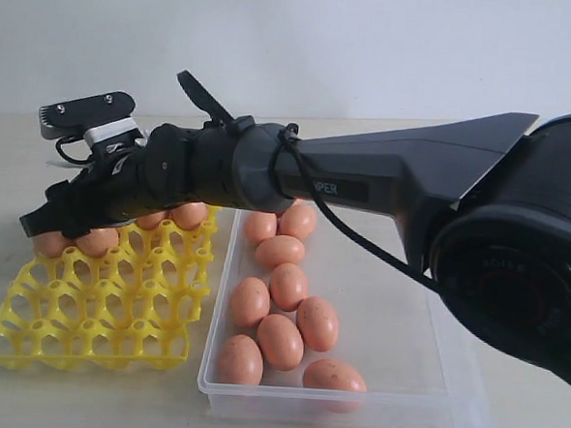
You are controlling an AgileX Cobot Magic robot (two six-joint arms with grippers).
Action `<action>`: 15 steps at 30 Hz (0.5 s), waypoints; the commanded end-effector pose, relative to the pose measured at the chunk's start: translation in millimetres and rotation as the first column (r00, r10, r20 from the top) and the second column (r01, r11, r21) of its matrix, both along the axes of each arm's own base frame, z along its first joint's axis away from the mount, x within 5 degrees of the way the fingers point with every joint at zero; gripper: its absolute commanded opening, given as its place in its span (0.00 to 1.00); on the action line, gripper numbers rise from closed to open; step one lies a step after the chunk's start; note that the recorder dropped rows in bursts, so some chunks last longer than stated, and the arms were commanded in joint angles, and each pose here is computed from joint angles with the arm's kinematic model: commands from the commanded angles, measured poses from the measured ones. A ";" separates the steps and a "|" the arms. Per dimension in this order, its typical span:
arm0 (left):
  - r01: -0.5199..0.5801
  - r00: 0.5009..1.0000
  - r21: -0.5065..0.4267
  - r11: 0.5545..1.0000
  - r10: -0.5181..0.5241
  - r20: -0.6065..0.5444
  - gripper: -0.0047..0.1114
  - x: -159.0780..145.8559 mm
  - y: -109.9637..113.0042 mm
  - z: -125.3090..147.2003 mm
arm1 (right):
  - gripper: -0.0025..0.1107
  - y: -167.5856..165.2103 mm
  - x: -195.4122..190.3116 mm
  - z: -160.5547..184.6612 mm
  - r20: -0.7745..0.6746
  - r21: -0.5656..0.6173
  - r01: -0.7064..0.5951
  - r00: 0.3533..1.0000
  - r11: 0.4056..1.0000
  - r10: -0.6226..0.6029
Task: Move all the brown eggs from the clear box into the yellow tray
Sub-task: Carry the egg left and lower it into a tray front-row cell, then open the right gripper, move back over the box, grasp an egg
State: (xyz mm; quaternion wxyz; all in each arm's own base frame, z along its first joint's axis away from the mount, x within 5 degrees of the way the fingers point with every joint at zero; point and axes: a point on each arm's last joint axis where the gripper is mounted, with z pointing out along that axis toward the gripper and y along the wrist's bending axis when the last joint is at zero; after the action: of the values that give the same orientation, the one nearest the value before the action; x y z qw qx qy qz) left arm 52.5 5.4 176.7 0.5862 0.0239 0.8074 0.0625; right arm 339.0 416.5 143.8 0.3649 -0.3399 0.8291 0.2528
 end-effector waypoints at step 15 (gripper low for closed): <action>0.005 1.000 -0.007 1.000 -0.005 0.019 0.04 -0.1 -0.5 2.4 | 0.02 -55.0 16.0 15.1 -0.047 -0.398 -0.055 0.998 0.916 0.040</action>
State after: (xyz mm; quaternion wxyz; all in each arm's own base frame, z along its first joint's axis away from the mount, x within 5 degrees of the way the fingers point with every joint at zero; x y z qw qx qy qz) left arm 52.5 5.4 176.7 0.5862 0.0239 0.8074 0.0625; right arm 349.7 370.2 155.4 0.2673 -0.4304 0.8545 0.1144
